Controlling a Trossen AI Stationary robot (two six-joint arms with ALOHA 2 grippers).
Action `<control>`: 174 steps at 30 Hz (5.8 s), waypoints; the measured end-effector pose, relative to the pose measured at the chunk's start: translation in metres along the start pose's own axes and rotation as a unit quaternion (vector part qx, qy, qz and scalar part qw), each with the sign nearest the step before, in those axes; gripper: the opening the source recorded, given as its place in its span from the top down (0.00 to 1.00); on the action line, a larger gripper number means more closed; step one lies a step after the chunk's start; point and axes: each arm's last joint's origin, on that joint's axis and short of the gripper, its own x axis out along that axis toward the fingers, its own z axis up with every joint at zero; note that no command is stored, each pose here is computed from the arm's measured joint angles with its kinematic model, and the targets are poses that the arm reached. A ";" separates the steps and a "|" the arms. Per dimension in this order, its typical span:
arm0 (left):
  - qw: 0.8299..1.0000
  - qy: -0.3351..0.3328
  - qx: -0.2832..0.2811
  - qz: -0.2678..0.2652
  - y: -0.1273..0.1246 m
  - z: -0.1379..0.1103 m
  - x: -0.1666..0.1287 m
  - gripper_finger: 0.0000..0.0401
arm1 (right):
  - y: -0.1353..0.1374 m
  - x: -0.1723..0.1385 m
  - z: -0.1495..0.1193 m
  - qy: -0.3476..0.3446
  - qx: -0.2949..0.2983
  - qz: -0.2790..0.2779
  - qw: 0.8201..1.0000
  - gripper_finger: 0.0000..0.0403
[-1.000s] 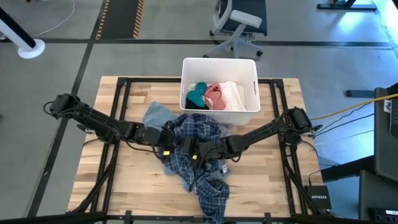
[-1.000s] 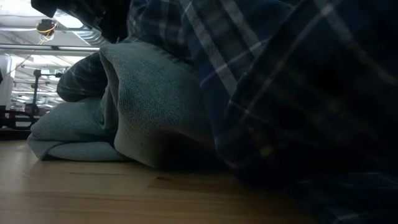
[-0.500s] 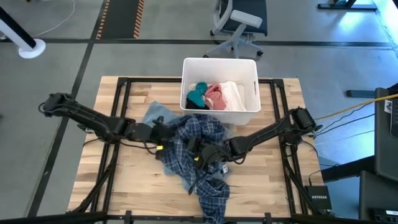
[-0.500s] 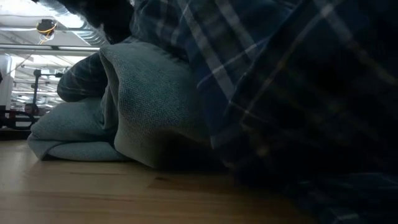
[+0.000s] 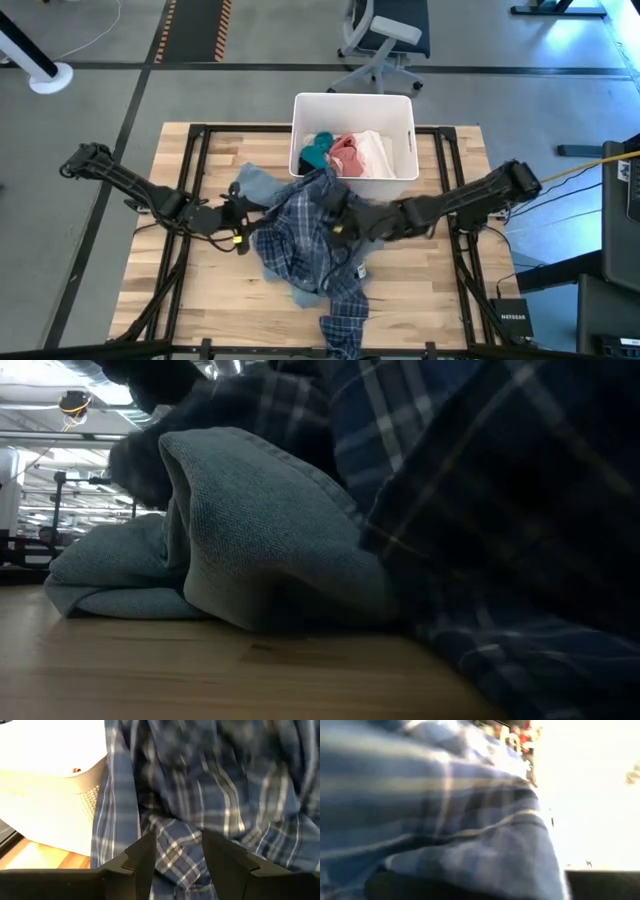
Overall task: Sort clothes
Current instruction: Put the blue long sleeve into the white laundry bin
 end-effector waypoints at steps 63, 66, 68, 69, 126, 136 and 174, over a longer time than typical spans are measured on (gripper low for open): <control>1.000 -0.002 0.018 0.004 0.000 0.000 0.001 0.61 | -0.054 0.065 -0.265 0.258 0.349 0.011 0.901 0.89; 1.000 -0.002 0.018 0.004 0.000 0.000 0.001 0.61 | -0.054 0.065 -0.265 0.256 0.377 0.005 0.890 0.83; 1.000 -0.002 0.017 0.004 0.000 0.000 0.001 0.61 | -0.054 0.065 -0.265 0.256 0.379 0.004 0.889 0.77; 1.000 -0.002 0.017 0.004 0.000 0.000 0.001 0.61 | -0.054 0.065 -0.265 0.256 0.379 0.004 0.889 0.74; 1.000 -0.005 0.001 0.003 0.000 0.000 0.001 0.61 | -0.115 -0.063 -0.101 0.173 0.217 0.238 0.931 0.42; 1.000 -0.003 -0.018 0.004 0.000 0.000 0.001 0.61 | -0.098 -0.081 -0.108 0.341 0.245 0.165 0.892 0.42; 1.000 -0.004 -0.009 0.003 0.000 0.000 0.001 0.61 | -0.095 -0.053 -0.150 0.339 0.288 0.300 0.844 0.42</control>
